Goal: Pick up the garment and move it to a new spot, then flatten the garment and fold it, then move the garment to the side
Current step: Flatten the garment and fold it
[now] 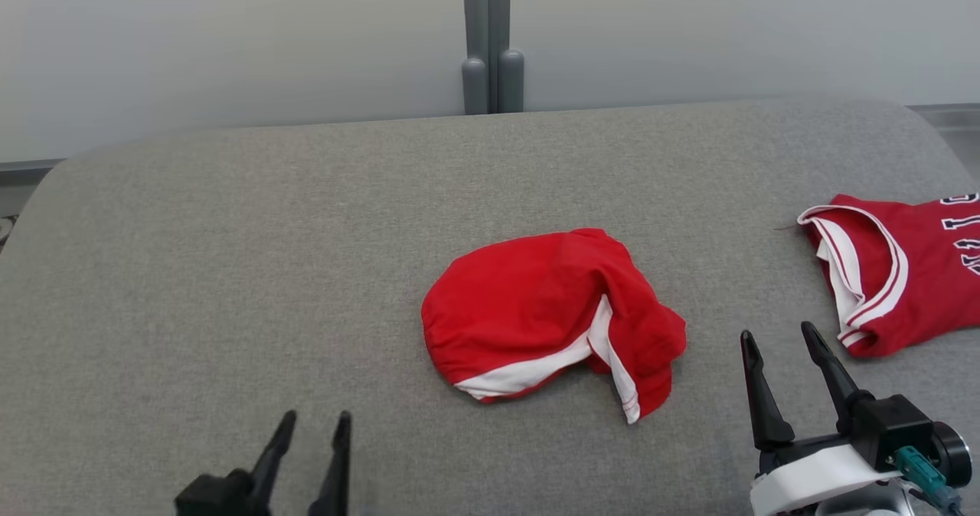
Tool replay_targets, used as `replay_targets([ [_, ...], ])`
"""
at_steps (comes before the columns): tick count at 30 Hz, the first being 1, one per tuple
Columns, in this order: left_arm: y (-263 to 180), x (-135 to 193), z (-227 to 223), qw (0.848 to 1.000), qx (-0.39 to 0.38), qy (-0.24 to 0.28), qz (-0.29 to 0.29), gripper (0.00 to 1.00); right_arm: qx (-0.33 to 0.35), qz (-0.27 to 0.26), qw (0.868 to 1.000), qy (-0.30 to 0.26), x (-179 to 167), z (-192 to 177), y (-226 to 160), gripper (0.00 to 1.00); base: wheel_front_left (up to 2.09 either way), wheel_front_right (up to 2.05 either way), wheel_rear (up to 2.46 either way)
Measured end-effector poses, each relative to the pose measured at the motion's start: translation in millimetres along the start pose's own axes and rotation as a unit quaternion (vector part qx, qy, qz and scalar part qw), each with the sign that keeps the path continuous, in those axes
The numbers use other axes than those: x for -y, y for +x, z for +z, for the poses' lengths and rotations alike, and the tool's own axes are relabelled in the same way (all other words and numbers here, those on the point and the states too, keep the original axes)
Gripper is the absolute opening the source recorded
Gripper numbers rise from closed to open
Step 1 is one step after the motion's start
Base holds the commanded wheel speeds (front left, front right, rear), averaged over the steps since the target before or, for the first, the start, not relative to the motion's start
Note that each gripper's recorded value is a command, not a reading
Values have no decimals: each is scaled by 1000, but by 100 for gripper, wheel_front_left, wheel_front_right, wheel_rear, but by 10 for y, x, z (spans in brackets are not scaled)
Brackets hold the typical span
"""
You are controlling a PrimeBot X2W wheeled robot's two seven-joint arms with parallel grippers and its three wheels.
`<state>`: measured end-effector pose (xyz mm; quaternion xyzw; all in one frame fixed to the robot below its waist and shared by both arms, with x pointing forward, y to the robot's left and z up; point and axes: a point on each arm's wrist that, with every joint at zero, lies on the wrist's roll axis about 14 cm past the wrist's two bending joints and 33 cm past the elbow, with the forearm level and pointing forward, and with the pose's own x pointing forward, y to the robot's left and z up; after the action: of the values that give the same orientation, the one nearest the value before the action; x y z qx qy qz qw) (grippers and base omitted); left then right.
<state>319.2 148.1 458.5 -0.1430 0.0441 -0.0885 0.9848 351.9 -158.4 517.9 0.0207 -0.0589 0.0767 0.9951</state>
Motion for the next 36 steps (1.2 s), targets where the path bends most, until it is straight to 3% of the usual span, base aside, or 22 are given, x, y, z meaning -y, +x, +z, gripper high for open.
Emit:
replay_targets([
  [5,329,579,-231,993,-64,-46,-92,100,3,-10,1000,0,56,22,-7,100,0,0,0],
  [9,521,786,-425,983,-117,-56,-130,100,7,-21,1000,0,117,44,8,100,0,0,0],
  [15,640,899,-776,966,-196,-86,-146,100,0,-59,998,-2,324,16,-80,100,0,0,0],
  [20,788,795,-932,960,-224,-96,-134,100,-8,-88,996,-4,483,-28,-129,100,0,0,0],
  [27,866,890,-1110,948,-258,-110,-153,100,-22,-108,994,-6,600,-103,-145,100,0,0,0],
  [29,870,914,-1121,946,-261,-111,-157,0,-24,-110,994,-6,610,-114,-144,100,0,0,0],
  [36,814,1067,-1085,930,-283,-76,-221,0,-28,-113,993,-5,631,-145,-121,100,0,0,0],
])
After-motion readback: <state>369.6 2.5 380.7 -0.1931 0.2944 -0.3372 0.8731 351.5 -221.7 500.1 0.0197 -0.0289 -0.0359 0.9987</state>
